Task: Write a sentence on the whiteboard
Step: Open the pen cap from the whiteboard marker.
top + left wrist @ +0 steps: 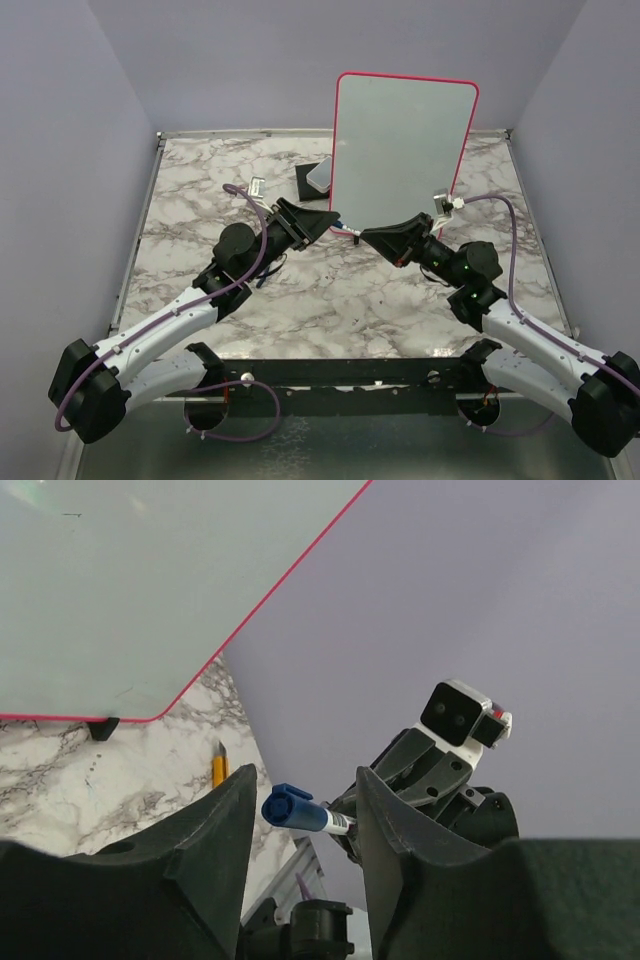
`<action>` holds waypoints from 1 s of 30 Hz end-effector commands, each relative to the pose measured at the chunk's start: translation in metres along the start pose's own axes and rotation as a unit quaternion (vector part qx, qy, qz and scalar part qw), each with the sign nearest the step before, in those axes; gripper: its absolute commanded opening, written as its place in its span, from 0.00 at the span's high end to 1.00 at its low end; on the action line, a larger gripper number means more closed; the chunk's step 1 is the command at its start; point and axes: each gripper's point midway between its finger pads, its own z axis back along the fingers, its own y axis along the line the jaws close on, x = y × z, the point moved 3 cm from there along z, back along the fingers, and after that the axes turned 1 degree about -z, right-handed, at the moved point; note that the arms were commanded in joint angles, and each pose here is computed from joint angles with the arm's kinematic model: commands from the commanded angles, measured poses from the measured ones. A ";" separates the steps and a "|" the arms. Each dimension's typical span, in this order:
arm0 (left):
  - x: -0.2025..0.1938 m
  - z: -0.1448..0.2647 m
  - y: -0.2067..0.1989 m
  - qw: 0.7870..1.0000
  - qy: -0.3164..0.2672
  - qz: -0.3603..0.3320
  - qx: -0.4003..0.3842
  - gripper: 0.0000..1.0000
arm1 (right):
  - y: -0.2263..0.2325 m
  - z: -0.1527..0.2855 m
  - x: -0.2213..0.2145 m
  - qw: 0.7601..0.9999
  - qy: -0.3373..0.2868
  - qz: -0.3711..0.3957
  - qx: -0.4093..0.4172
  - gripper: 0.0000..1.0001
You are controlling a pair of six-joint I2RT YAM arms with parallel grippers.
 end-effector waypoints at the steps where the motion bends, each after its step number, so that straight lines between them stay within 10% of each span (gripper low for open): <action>1: 0.001 0.002 -0.006 1.000 -0.003 0.014 -0.020 0.56 | 0.010 -0.004 0.008 1.000 -0.010 0.007 0.022 1.00; 14: -0.004 -0.002 -0.005 0.999 0.009 0.033 -0.025 0.65 | 0.008 0.000 0.008 1.000 -0.015 0.012 0.012 1.00; 21: -0.006 -0.002 -0.001 0.999 0.008 0.042 -0.023 1.00 | 0.005 0.000 0.007 1.000 -0.014 0.012 0.006 1.00; 30: 0.004 0.003 0.007 0.997 -0.033 0.063 -0.008 1.00 | 0.005 0.006 0.011 0.999 -0.031 0.015 -0.006 1.00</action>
